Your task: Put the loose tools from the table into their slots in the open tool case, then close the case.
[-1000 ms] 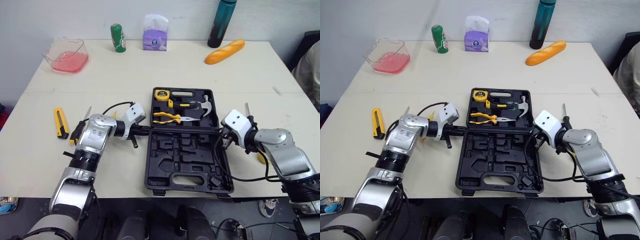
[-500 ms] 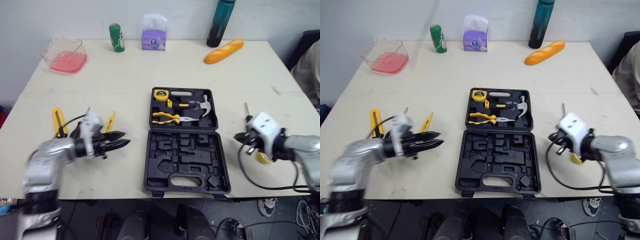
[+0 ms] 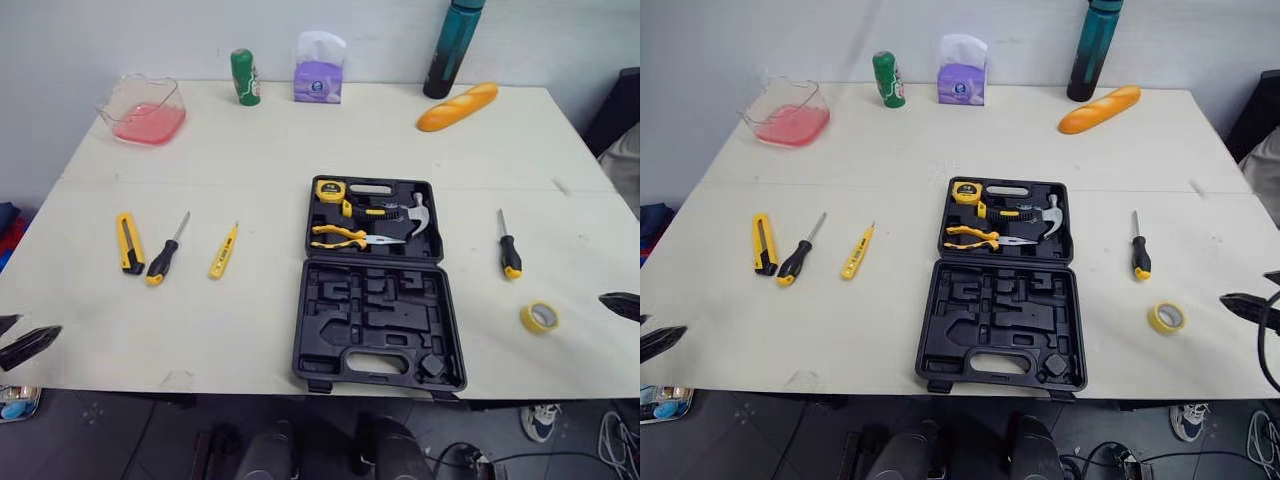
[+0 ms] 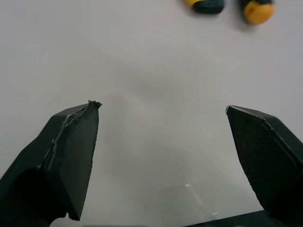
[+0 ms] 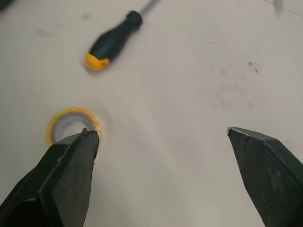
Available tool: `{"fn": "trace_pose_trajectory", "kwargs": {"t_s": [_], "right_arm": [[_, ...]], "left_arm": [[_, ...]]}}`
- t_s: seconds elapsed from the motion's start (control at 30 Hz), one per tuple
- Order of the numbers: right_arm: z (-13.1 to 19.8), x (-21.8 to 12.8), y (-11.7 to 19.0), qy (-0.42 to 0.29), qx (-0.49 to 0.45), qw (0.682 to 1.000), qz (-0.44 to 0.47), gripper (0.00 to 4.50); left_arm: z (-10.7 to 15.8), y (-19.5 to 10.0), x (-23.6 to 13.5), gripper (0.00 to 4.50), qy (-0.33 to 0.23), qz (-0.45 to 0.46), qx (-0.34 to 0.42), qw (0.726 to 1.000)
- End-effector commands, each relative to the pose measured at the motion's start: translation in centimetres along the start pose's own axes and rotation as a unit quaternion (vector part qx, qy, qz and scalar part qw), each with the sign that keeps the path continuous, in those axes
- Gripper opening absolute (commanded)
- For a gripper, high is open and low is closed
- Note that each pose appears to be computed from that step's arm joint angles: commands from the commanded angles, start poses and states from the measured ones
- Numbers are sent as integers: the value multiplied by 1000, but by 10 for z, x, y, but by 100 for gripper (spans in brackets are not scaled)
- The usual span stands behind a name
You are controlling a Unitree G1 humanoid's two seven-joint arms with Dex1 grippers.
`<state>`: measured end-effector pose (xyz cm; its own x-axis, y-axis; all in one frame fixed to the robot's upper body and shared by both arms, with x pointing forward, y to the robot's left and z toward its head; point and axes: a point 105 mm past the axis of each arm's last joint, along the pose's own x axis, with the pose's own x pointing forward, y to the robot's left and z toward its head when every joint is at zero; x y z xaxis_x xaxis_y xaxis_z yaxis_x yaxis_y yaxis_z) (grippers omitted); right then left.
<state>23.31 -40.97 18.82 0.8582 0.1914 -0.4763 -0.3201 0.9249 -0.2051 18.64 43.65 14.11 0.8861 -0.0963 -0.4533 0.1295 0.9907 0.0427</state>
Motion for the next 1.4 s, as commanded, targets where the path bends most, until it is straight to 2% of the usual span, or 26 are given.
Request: {"fn": "trace_pose_trajectory", "kwargs": {"t_s": [0.03, 0.27, 0.43, 0.57, 0.77, 0.93, 1.2, 1.23, 1.27, 1.3, 1.4], "right_arm": [[10, -6, -11, -3, -36, 999, -25, 449], [25, 2, 1, -32, -45, 998, -6, 449], [80, 19, 61, -129, -45, 985, 103, 449], [116, 33, 109, -175, -63, 964, 190, 449], [171, 40, 193, -246, -107, 904, 333, 449], [181, 45, 251, -267, -136, 859, 415, 449], [180, 63, 292, -276, -162, 829, 459, 449], [177, 65, 297, -273, -163, 824, 469, 450], [174, 68, 301, -269, -165, 820, 477, 450], [172, 70, 303, -267, -168, 818, 481, 450], [173, 75, 308, -267, -175, 814, 485, 450]], "left_arm": [[6, 6, -1, 450, -9, 7, 15, 1000], [22, -15, 20, 450, -27, -27, 20, 999], [46, -54, 50, 450, -22, -65, 7, 998], [69, -79, 73, 450, -27, -75, 11, 997], [76, -102, 105, 450, 9, -69, 6, 998], [71, -118, 122, 450, 42, -68, 0, 997], [55, -111, 138, 450, 68, -12, -3, 998], [55, -110, 141, 410, 68, -8, -8, 998], [54, -110, 143, 396, 67, -6, -12, 998], [54, -110, 145, 362, 67, -9, -15, 998], [55, -112, 148, 214, 64, -14, -14, 998]]}}
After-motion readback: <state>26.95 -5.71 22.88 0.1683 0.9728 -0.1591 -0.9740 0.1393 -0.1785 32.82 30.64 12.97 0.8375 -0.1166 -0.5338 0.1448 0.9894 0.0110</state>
